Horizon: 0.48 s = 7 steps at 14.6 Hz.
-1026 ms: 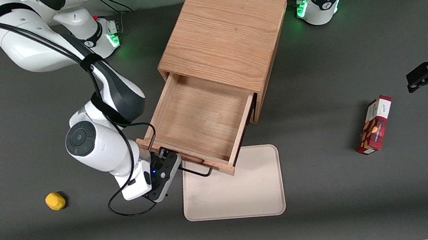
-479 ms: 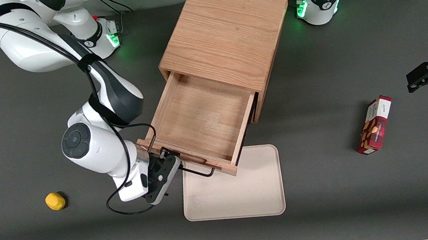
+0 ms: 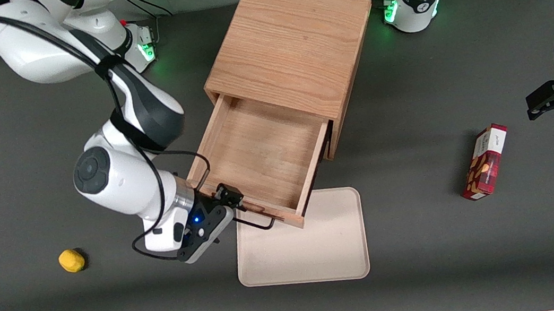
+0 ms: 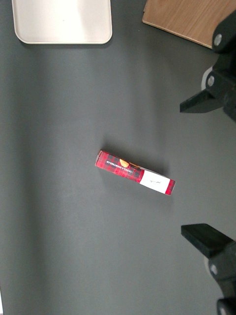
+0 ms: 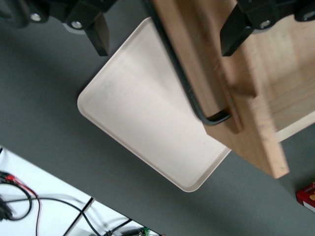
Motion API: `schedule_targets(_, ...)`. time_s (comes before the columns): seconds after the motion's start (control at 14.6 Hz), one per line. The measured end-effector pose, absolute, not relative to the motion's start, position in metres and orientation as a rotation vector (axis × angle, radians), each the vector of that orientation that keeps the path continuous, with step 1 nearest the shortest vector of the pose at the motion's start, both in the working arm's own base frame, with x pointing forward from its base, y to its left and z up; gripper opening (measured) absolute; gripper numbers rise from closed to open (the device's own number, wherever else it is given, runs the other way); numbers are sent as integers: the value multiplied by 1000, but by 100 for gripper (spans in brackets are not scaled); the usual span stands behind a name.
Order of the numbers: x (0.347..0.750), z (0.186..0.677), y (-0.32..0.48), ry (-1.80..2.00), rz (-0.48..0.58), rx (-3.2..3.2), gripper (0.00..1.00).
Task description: Open upper drawer
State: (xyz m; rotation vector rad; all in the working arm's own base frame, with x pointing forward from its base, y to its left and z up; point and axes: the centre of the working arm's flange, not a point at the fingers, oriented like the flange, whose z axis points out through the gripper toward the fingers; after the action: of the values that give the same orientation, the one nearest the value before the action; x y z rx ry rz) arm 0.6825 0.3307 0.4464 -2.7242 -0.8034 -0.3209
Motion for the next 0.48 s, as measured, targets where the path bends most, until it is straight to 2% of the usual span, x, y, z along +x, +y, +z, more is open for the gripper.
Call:
schedule_targets(0.27,671,477,312,-679,-221,-2798,100)
schedule_targets(0.48,660,526,264,-593,-159,-2904,100)
